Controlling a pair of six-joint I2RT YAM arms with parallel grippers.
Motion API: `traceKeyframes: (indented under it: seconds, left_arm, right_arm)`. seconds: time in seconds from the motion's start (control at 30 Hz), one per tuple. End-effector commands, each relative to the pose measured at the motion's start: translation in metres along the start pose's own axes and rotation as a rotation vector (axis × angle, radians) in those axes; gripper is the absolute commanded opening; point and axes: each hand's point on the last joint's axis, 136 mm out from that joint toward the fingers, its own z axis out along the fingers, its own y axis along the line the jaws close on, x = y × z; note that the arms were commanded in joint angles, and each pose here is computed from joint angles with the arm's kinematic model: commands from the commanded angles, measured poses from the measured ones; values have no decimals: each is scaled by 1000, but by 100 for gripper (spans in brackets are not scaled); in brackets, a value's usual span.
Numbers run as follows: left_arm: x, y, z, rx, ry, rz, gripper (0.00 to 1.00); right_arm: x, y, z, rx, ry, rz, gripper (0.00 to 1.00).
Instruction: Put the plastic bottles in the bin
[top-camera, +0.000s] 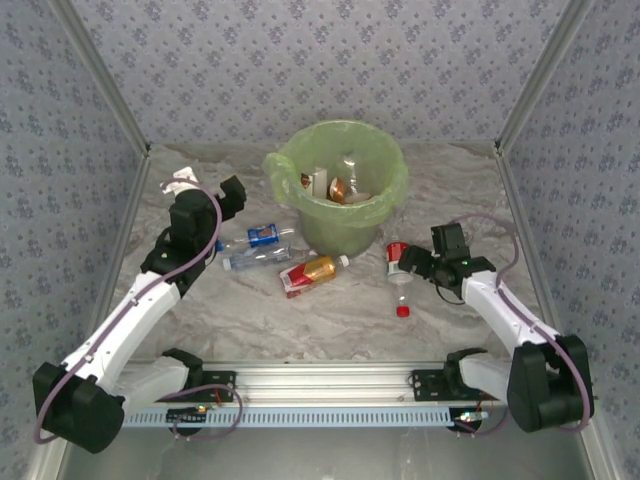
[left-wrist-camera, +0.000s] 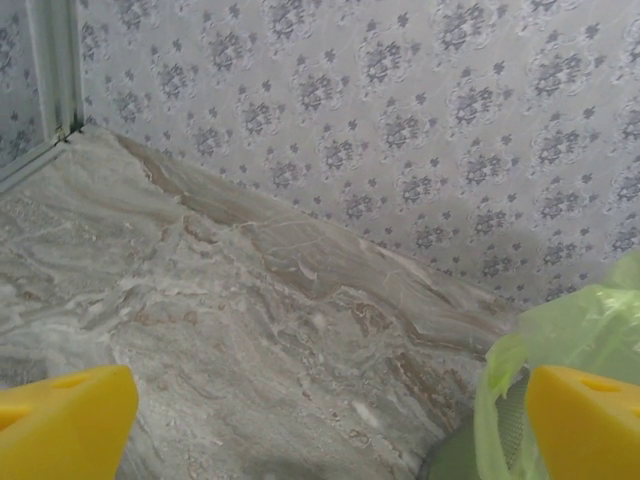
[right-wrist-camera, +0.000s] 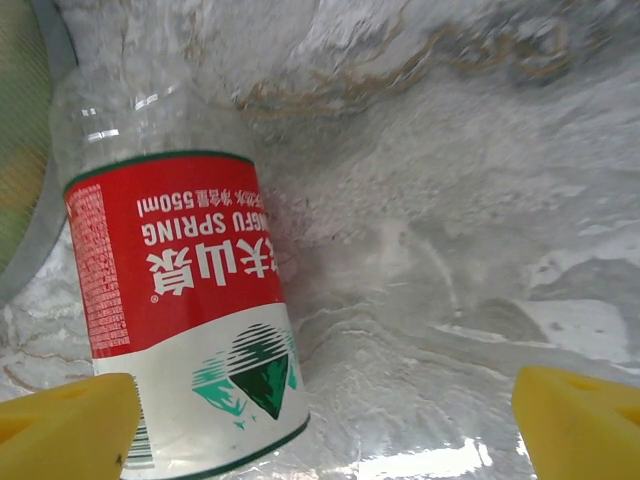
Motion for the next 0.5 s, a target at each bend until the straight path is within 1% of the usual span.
traceKeyframes:
  seconds: [0.0,0.13,0.3,0.47]
  left_arm:
    - [-5,3,-5,9,-6,-45,99]
    - [-5,7,-6,2,-3,-57,99]
    - [-3,14,-7,-13,3,-68,99]
    - [-1,18,-6,-23,5,-75,99]
  right_arm:
    - [-2,16,7,-33,23,-49,97]
    - [3,21,19,-13,86,-79,95]
    - [5,42,28,-53,126,-147,94]
    - [7,48,40,-34,156,-175,93]
